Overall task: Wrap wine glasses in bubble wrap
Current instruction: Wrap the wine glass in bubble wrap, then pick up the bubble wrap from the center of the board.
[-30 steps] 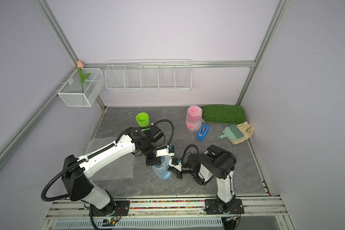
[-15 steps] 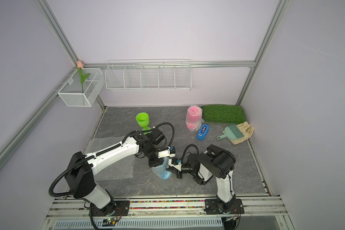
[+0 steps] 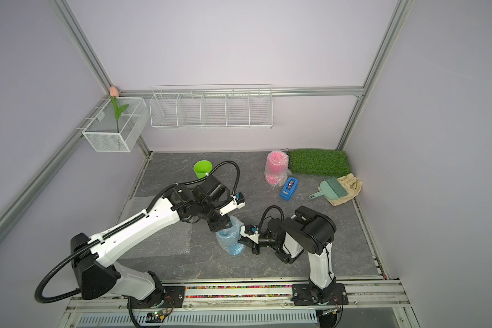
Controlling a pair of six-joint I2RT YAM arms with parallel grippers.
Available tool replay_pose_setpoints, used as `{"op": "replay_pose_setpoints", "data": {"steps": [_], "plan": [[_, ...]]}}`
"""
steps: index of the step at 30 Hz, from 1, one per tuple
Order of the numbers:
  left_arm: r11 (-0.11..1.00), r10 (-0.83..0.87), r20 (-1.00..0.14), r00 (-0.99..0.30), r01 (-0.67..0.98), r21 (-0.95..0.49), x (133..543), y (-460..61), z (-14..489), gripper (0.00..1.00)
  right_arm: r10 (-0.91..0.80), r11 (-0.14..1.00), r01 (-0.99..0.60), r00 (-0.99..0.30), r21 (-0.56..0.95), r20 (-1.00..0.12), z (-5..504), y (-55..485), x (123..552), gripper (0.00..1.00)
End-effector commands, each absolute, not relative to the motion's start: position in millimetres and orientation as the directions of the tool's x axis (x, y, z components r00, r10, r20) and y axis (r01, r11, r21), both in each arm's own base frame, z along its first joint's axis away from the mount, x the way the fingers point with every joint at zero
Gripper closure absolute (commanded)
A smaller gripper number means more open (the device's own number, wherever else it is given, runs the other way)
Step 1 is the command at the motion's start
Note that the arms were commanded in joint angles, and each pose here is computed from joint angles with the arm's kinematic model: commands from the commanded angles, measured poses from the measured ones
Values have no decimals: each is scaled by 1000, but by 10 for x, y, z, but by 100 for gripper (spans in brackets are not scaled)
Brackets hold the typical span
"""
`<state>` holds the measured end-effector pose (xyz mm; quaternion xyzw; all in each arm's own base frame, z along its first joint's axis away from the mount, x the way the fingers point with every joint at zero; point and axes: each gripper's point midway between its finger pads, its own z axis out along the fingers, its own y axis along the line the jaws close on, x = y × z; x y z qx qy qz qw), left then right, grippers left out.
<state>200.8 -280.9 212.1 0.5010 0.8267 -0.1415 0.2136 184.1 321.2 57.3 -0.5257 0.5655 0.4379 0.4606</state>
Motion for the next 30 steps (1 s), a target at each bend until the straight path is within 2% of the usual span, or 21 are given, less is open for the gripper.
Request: {"op": "replay_pose_setpoints", "data": {"steps": [1, 5, 10, 13, 16, 21, 22, 24, 28, 30], "plan": [[778, 513, -548, -661, 627, -28, 2268, -2524, 2342, 58, -218, 60, -997, -64, 52, -974, 455, 3186, 1815, 93], [882, 354, -462, -813, 455, -124, 2161, -2341, 2272, 59, -218, 58, -997, -66, 54, -974, 451, 3186, 1810, 93], [887, 255, -424, -869, 385, -255, 2047, -2441, 2088, 56, -218, 59, -997, -67, 55, -974, 450, 3188, 1815, 93], [900, 223, -385, -895, 341, -271, 2027, -2444, 1923, 56, -220, 58, -997, -69, 57, -973, 442, 3189, 1810, 93], [917, 224, -330, -917, 314, -247, 2010, -2423, 1752, 61, -219, 60, -997, -69, 57, -973, 443, 3189, 1819, 93], [913, 270, -245, -931, 329, -241, 1993, -2512, 1610, 80, -217, 68, -996, -72, 59, -973, 455, 3180, 1833, 93], [912, 279, -241, -930, 335, -236, 2003, -2526, 1597, 86, -215, 75, -995, -73, 58, -974, 467, 3175, 1847, 91], [912, 289, -246, -925, 344, -223, 2026, -2530, 1601, 93, -205, 88, -994, -80, 63, -975, 514, 3167, 1870, 81], [919, 300, -283, -911, 356, -172, 2159, -2469, 1715, 99, -167, 151, -984, -118, 93, -979, 691, 3041, 1969, 63], [926, 298, -307, -904, 351, -135, 2276, -2414, 1795, 100, -150, 183, -977, -137, 109, -979, 760, 2965, 2004, 59]]}}
